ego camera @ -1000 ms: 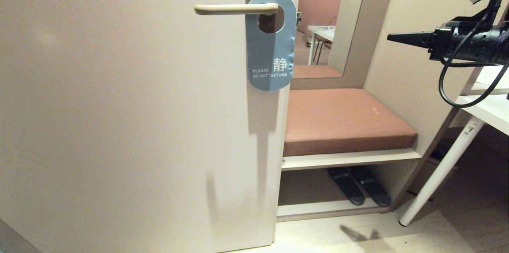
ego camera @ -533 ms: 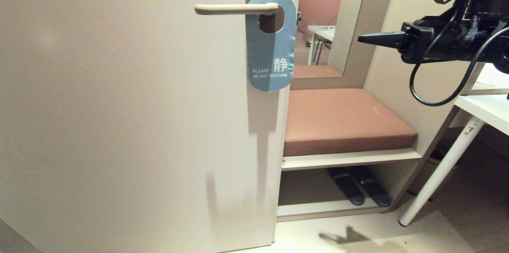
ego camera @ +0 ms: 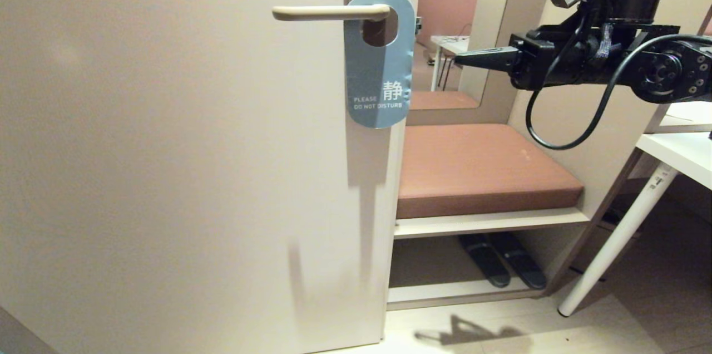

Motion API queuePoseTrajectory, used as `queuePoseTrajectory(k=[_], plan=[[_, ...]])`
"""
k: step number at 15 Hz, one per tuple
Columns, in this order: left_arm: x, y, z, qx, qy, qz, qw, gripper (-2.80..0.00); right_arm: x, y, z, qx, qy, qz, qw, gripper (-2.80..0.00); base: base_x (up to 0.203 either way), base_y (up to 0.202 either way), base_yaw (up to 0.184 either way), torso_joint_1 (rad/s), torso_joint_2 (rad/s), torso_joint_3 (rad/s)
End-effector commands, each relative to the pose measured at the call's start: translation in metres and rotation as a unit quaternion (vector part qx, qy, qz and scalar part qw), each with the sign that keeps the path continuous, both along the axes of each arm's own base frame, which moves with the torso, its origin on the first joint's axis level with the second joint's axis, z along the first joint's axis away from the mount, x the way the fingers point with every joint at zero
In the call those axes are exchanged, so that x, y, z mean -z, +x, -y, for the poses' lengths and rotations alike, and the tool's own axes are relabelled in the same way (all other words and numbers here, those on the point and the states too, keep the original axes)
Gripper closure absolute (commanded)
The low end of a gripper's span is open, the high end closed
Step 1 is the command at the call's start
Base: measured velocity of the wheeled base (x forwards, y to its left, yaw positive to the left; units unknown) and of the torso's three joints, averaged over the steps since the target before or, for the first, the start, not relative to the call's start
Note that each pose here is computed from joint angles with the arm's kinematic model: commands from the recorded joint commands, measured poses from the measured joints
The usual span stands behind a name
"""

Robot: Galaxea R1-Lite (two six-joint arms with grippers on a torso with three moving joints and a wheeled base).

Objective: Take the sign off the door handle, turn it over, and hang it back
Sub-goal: Take down the sign

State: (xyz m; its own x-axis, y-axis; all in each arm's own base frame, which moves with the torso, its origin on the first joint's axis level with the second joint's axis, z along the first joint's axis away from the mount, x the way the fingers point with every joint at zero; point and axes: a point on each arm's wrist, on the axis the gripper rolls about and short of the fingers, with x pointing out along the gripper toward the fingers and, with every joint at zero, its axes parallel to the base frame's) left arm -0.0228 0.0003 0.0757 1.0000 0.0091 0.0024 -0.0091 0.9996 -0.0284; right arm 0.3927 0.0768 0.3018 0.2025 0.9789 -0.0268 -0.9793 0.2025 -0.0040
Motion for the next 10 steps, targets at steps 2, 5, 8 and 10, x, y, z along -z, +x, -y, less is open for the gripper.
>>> queuePoseTrajectory(k=[2, 5, 8, 10], plan=[[0.000, 0.000, 0.000, -0.001, 0.000, 0.000, 1.0000, 0.00, 0.004, 0.003, -0.018, -0.025, 0.000, 0.001, 1.000, 0.00, 0.000, 0.000, 0.000, 0.000, 0.00, 0.000], [0.000, 0.000, 0.000, 0.000, 0.000, 0.000, 1.0000, 0.00, 0.009, 0.009, -0.030, -0.036, 0.000, 0.000, 0.999, 0.00, 0.000, 0.000, 0.000, 0.000, 0.00, 0.000], [0.000, 0.000, 0.000, -0.001, 0.000, 0.000, 1.0000, 0.00, 0.014, 0.012, -0.040, -0.046, -0.001, -0.003, 0.999, 0.00, 0.000, 0.000, 0.000, 0.000, 0.00, 0.000], [0.000, 0.000, 0.000, -0.001, 0.000, 0.000, 1.0000, 0.00, 0.016, 0.015, -0.044, -0.049, -0.001, -0.002, 0.999, 0.00, 0.000, 0.000, 0.000, 0.000, 0.00, 0.000]])
